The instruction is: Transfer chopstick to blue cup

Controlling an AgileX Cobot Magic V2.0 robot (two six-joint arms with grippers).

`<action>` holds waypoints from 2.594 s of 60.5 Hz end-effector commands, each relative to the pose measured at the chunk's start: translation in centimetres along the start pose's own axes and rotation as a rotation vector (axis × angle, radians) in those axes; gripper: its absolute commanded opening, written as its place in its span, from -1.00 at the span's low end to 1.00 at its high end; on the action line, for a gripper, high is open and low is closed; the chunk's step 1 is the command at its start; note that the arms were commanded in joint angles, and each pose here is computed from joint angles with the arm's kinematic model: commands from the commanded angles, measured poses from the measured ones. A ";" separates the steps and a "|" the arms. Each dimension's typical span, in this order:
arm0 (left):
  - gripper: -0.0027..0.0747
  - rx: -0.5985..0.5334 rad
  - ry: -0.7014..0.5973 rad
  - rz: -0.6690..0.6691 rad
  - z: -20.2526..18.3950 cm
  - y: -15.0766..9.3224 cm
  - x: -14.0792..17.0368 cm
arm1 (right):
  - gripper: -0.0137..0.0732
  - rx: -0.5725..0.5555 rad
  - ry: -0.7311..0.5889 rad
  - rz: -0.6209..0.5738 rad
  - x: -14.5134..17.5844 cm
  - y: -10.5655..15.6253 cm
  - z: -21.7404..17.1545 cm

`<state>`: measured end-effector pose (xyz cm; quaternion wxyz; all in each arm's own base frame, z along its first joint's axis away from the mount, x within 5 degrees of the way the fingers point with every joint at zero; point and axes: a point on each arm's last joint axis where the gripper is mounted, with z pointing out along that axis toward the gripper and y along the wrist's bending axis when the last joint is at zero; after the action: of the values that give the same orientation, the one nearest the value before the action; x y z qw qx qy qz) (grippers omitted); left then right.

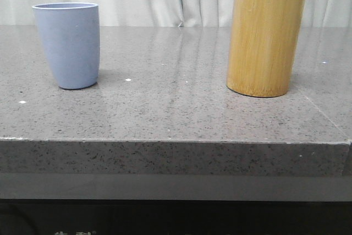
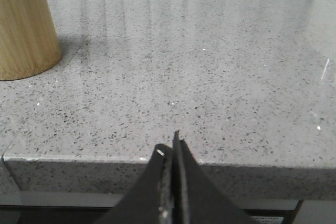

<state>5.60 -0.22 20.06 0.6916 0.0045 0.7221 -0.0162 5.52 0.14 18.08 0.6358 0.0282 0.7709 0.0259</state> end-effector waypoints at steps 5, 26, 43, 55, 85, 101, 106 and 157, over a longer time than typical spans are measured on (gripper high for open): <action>-0.98 -0.006 -0.102 -0.020 -0.2 0.1 -0.7 | -0.89 0.009 -0.113 -0.003 -1.0 0.0 -0.2; -0.98 -0.006 -0.102 -0.020 -0.2 0.1 -0.7 | -0.89 0.009 -0.113 -0.003 -1.0 0.0 -0.2; -0.98 -0.006 -0.102 -0.020 -0.2 0.1 -0.7 | -0.89 0.009 -0.113 -0.003 -1.0 0.0 -0.2; -0.98 -0.006 -0.102 -0.020 -0.2 0.1 -0.7 | -0.89 0.009 -0.113 -0.003 -1.0 0.0 -0.2; -0.98 -0.006 -0.102 -0.020 -0.2 0.1 -0.7 | -0.89 0.009 -0.118 -0.003 -1.1 0.0 -0.2; -0.98 -0.006 -0.102 -0.020 -0.2 0.1 -0.7 | -0.89 0.011 -0.152 -0.003 -1.4 -0.1 -0.3; -0.98 -0.006 -0.102 -0.020 -0.2 0.1 -0.7 | -0.89 0.011 -0.152 -0.003 -1.4 -0.1 -0.3; -0.98 0.021 -0.077 -0.022 1.3 -0.4 -15.6 | -0.89 -0.020 -0.232 -0.012 -18.0 1.4 -2.9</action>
<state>5.89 -0.48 33.44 0.7076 0.0058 0.7057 -0.0353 5.04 0.25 33.88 0.7150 0.0189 0.6982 0.0298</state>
